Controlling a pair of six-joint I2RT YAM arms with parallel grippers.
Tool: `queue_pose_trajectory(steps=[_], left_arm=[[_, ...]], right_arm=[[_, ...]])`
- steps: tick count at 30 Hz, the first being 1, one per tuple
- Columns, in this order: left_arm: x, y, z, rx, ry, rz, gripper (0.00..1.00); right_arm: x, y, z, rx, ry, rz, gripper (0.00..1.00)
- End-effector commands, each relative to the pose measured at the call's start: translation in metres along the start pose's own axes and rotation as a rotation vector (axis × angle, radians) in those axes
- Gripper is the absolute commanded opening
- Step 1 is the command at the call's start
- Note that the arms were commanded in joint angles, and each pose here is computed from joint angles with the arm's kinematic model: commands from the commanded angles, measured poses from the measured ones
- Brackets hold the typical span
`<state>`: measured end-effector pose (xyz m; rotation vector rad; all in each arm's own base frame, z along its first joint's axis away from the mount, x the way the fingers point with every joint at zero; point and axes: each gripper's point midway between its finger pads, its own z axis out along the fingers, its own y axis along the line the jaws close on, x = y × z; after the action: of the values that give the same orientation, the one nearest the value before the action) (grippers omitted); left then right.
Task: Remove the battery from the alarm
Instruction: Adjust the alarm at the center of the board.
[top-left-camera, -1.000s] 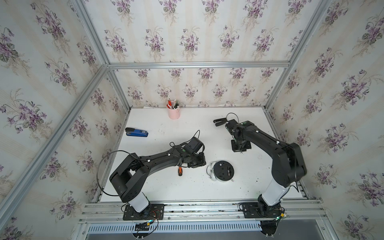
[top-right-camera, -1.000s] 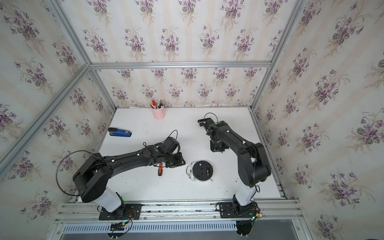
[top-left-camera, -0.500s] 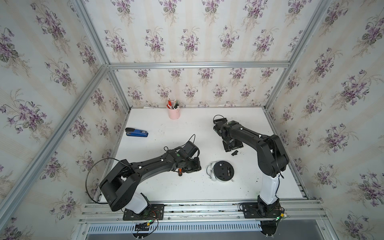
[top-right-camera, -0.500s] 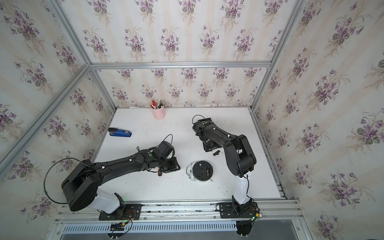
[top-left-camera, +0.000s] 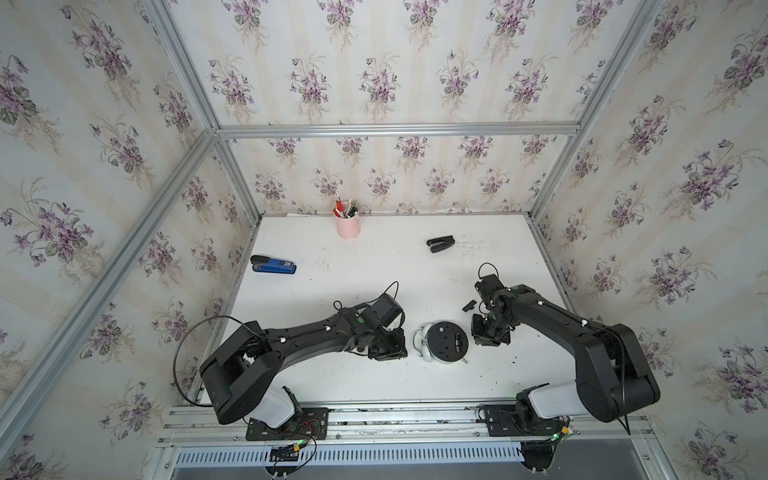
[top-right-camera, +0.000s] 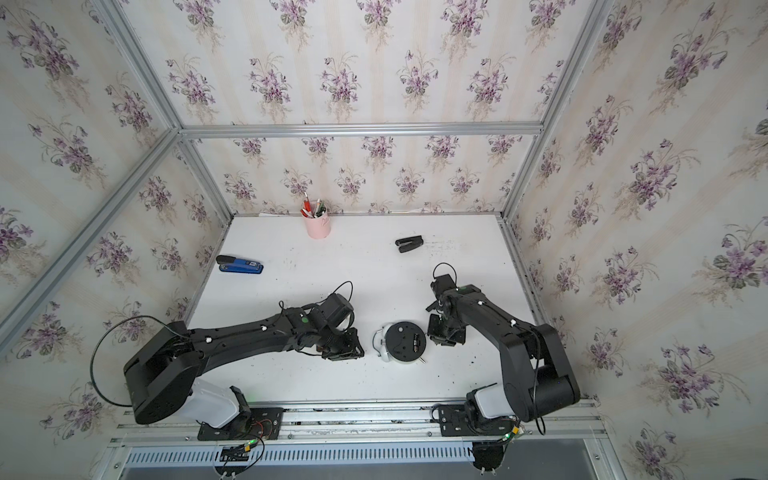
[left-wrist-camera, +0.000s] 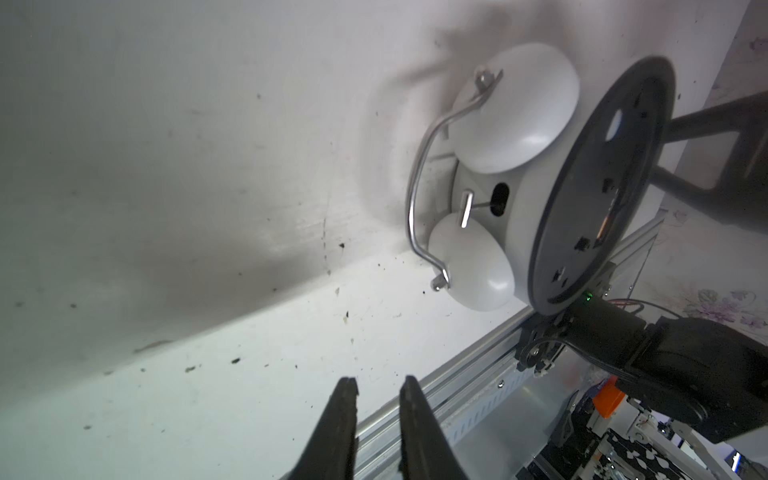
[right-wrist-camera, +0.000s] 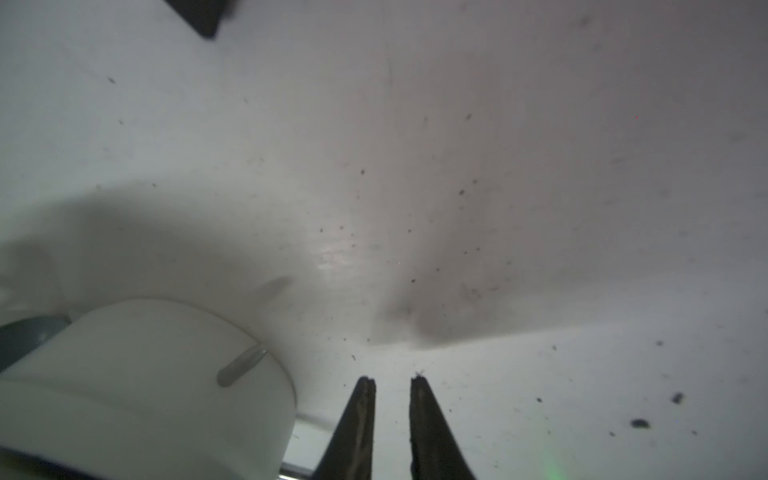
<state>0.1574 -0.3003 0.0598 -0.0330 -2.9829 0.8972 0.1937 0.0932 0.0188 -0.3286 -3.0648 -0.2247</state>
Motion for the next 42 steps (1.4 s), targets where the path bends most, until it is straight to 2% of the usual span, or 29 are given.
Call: queue_pose_trajectory(steps=[1, 5, 9, 15, 19, 24, 27, 31, 35, 37, 40, 42], left_arm=[[0.017, -0.006, 0.0, 0.012, 0.044, -0.032, 0.21], [0.025, -0.012, 0.009, -0.014, 0.089, -0.015, 0.2], [0.013, 0.006, 0.02, -0.057, 0.07, -0.066, 0.2], [-0.025, 0.017, 0.017, -0.093, 0.006, -0.082, 0.22], [-0.051, 0.034, 0.009, -0.105, -0.033, -0.11, 0.23], [-0.093, 0.042, -0.005, -0.101, -0.109, -0.123, 0.25], [-0.122, 0.038, -0.008, -0.108, -0.107, -0.104, 0.25], [-0.148, 0.034, -0.014, -0.152, -0.118, -0.048, 0.26], [-0.175, 0.03, -0.022, -0.134, -0.145, -0.043, 0.26], [-0.187, 0.023, -0.027, -0.112, -0.159, -0.036, 0.26], [-0.195, 0.003, -0.049, -0.057, -0.195, -0.011, 0.3], [-0.185, -0.011, -0.078, -0.021, -0.244, 0.025, 0.38]], right_arm=[[-0.008, 0.027, 0.006, -0.139, -0.031, 0.031, 0.18], [0.0, 0.035, 0.007, -0.192, -0.027, 0.043, 0.16], [0.016, 0.045, 0.009, -0.226, -0.027, 0.048, 0.14], [0.034, 0.067, 0.023, -0.273, 0.005, 0.046, 0.16], [0.043, 0.101, 0.022, -0.335, 0.029, 0.013, 0.17], [0.053, 0.131, 0.02, -0.409, 0.061, 0.028, 0.25], [0.063, 0.148, 0.017, -0.458, 0.095, 0.014, 0.27], [0.07, 0.141, 0.005, -0.424, 0.086, -0.011, 0.31], [0.086, 0.135, -0.006, -0.451, 0.131, -0.031, 0.35], [0.085, 0.129, -0.018, -0.431, 0.103, -0.041, 0.35], [0.054, 0.106, -0.048, -0.37, -0.036, 0.003, 0.35], [0.018, 0.082, -0.06, -0.346, -0.118, 0.075, 0.29]])
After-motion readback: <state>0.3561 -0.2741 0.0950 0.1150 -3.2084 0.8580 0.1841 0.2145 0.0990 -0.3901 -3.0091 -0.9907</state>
